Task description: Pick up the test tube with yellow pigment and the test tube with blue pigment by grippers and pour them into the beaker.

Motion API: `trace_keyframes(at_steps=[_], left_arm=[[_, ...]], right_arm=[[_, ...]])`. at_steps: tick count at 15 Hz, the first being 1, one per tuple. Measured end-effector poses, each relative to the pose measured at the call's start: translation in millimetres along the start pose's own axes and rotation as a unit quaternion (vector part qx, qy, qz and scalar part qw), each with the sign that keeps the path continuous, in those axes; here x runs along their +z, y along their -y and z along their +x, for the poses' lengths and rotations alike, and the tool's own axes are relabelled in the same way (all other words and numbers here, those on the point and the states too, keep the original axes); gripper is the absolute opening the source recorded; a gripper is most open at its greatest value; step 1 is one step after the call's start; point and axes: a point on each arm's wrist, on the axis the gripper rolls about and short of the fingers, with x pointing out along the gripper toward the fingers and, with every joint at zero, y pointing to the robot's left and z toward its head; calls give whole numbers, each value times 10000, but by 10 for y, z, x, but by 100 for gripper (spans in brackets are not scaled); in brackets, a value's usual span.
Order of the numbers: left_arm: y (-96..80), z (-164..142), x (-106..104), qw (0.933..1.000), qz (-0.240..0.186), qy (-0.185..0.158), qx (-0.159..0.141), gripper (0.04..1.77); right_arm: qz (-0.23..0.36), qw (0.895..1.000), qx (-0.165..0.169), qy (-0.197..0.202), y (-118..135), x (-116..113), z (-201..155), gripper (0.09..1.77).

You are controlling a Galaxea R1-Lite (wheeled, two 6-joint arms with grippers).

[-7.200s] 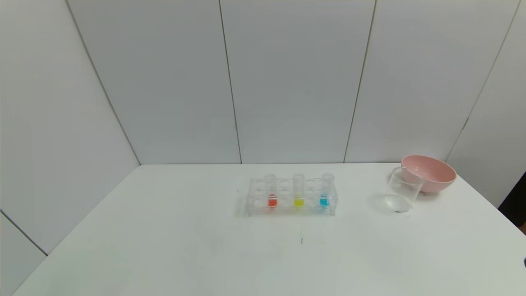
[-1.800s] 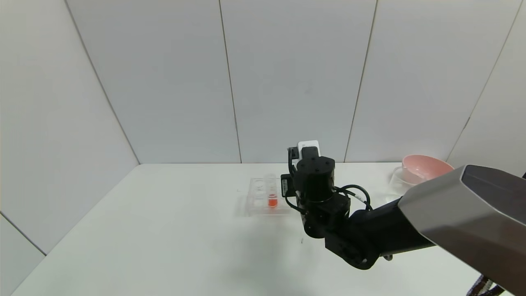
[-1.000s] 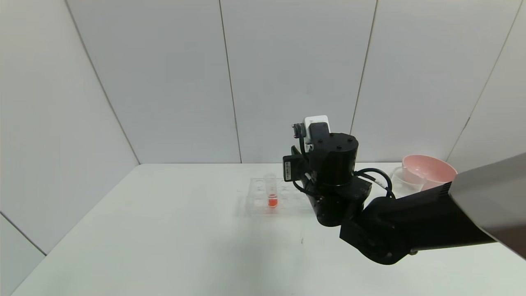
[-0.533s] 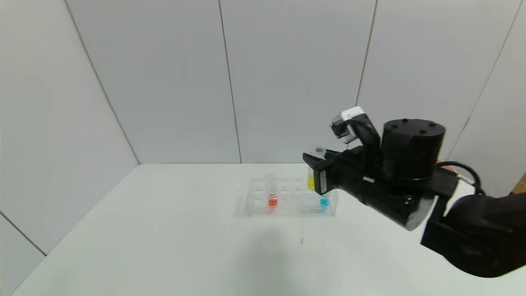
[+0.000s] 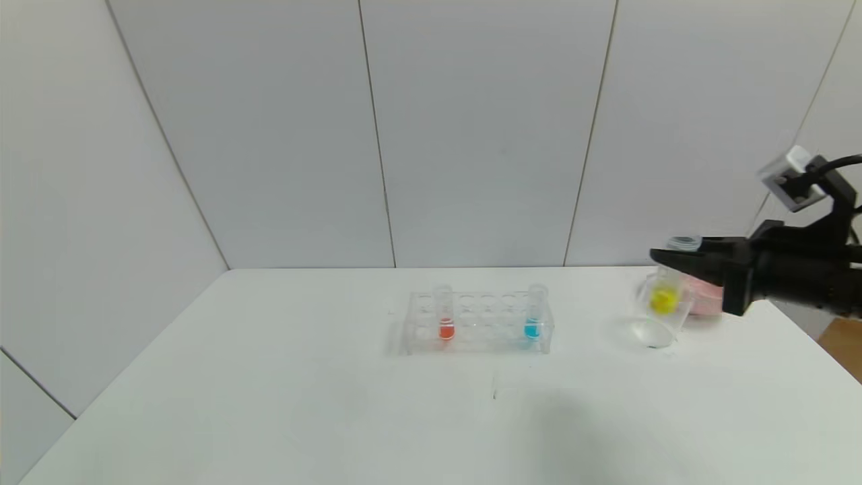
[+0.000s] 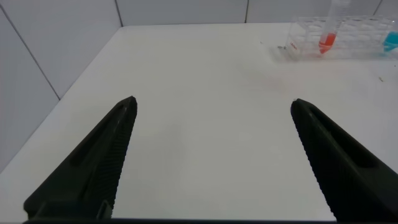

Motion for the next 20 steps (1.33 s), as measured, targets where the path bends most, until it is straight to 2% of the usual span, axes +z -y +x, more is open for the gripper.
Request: trace_keyframes(at_steps=[3,5,9,12,16,20], left_arm=[[0,0,0,10000,0,0,0,176],[0,0,0,10000,2,0,2,176],[0,0,0,10000,0,0,0,176],[0,0,0,10000,2,0,0,176],[0,0,0,10000,2,0,0,176],[0,0,0,10000,0,0,2,176]], right_arm=[[-684,9975,-157,-17,452,-162,-356,51],[-964,9946,-368,-122,714,-282,-461,51],[-1286,9885,-744,-274,1253,-400,-431,51],[-1588,9830,-821,-413,1595,-460,-316,51],[-1626,9801,-710,-888,1813,-353,-136,51],[-1841,9672,-589,-1647,1866,-232,11,51]])
